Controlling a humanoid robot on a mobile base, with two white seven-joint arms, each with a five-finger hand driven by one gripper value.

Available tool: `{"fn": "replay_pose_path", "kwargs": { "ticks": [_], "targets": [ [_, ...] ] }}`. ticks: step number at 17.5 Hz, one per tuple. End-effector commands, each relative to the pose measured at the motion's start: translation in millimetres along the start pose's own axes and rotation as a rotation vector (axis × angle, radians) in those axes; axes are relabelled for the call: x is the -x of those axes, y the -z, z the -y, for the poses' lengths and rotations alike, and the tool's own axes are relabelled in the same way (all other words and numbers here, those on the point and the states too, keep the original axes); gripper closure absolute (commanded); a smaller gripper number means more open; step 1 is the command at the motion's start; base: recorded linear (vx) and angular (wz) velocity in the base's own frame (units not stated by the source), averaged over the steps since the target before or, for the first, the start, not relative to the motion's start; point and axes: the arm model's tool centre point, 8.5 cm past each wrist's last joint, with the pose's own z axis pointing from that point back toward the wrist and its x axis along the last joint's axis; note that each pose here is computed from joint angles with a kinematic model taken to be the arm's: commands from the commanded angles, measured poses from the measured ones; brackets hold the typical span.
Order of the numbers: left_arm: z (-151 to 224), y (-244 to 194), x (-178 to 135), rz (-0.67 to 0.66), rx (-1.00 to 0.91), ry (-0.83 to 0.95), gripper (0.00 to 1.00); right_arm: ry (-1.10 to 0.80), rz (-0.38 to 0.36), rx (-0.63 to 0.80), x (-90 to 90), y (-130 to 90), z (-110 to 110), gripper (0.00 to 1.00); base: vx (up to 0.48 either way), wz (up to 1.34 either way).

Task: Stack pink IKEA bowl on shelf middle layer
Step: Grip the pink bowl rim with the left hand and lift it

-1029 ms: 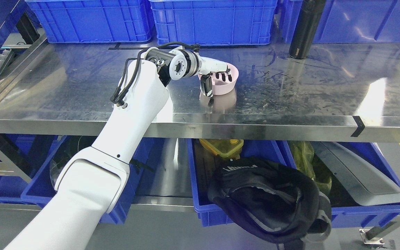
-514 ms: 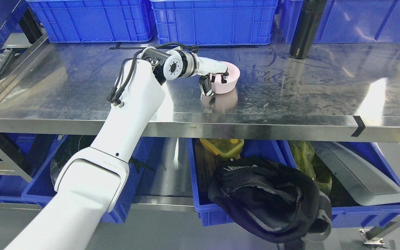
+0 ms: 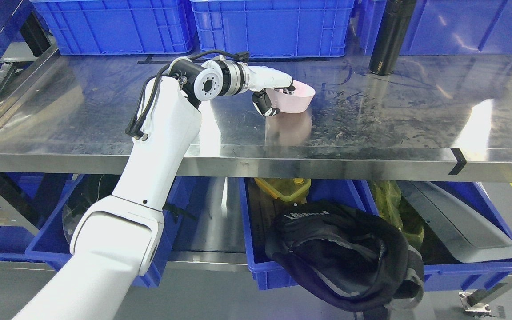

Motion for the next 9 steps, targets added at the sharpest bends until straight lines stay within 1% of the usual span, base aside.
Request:
{"fn": "replay_pose_path", "kwargs": {
  "ticks": [1, 4, 9],
  "targets": [
    [-25.5, -59.0, 6.0, -0.009, -0.227, 0.012, 0.99, -0.002, -0.007, 0.016, 9.9, -0.4, 10.0, 0.0, 0.0, 0.0],
    [-35.7, -87.8, 4.3, -0.01, -0.33, 0.046, 0.99, -0.002, -0.007, 0.016, 9.9, -0.4, 10.0, 0.0, 0.0, 0.0],
    [-31.8, -135.4, 9.1, 0.016, -0.466, 0.23, 0.99, -0.002, -0.007, 0.016, 9.9, -0.4, 10.0, 0.0, 0.0, 0.0]
  ]
}}
